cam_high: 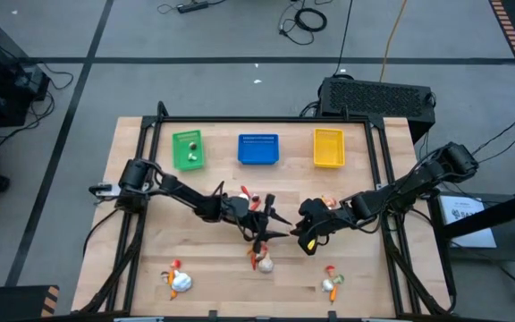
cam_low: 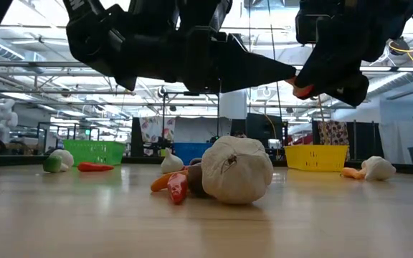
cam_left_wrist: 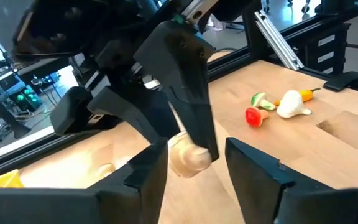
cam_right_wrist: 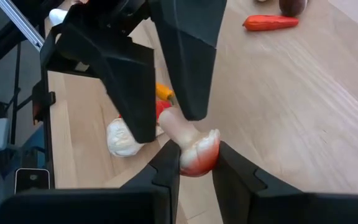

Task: Sort produce into baskets
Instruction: Put the orange mushroom into the green bin

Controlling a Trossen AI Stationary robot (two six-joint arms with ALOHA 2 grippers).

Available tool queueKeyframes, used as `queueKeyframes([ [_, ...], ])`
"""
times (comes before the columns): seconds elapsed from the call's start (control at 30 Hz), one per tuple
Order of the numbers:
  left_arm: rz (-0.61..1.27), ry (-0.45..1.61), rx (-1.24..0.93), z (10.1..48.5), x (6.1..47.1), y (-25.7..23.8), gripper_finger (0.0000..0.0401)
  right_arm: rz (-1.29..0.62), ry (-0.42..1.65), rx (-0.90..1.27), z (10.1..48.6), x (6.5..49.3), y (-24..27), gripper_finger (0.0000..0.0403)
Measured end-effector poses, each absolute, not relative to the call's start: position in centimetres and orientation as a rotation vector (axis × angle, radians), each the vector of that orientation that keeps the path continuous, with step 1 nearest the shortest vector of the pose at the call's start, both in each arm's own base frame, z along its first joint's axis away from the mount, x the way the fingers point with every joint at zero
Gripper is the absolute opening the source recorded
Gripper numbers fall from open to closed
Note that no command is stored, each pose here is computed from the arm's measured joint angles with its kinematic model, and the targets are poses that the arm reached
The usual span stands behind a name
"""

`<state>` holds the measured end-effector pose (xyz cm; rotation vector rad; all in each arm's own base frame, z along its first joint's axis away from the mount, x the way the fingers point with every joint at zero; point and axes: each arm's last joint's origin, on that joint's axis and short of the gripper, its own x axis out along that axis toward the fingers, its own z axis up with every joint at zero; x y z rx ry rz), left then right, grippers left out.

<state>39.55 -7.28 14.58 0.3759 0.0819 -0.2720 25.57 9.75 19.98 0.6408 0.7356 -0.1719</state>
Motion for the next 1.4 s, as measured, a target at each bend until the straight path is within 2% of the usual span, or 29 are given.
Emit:
queueKeyframes([
  [0.37,-0.276,0.102,0.377,14.4,39.5,-7.3,0.0086,-0.171,0.736,0.637,20.0,25.6,9.8,0.0068],
  [0.7,-0.276,0.104,0.378,14.4,39.5,-7.3,0.0035,-0.163,0.739,0.614,20.0,25.6,9.8,0.0075],
  [0.83,-0.276,0.108,0.379,14.4,39.5,-7.3,0.0030,-0.151,0.740,0.584,20.0,25.6,9.8,0.0103],
  [0.97,-0.277,0.134,0.382,14.3,39.4,-7.1,0.0029,-0.142,0.740,0.558,20.0,25.6,9.8,0.0148],
  [1.1,-0.251,0.192,0.386,15.8,38.9,-6.6,0.0029,-0.164,0.757,0.543,19.8,25.4,9.6,0.0192],
  [1.23,-0.172,0.391,0.443,18.0,37.1,-5.7,0.0029,-0.200,0.763,0.517,19.6,25.3,9.5,0.0224],
  [1.4,0.027,0.704,0.497,21.4,32.6,-4.2,0.0028,-0.202,0.757,0.496,19.6,25.3,9.4,0.0242],
])
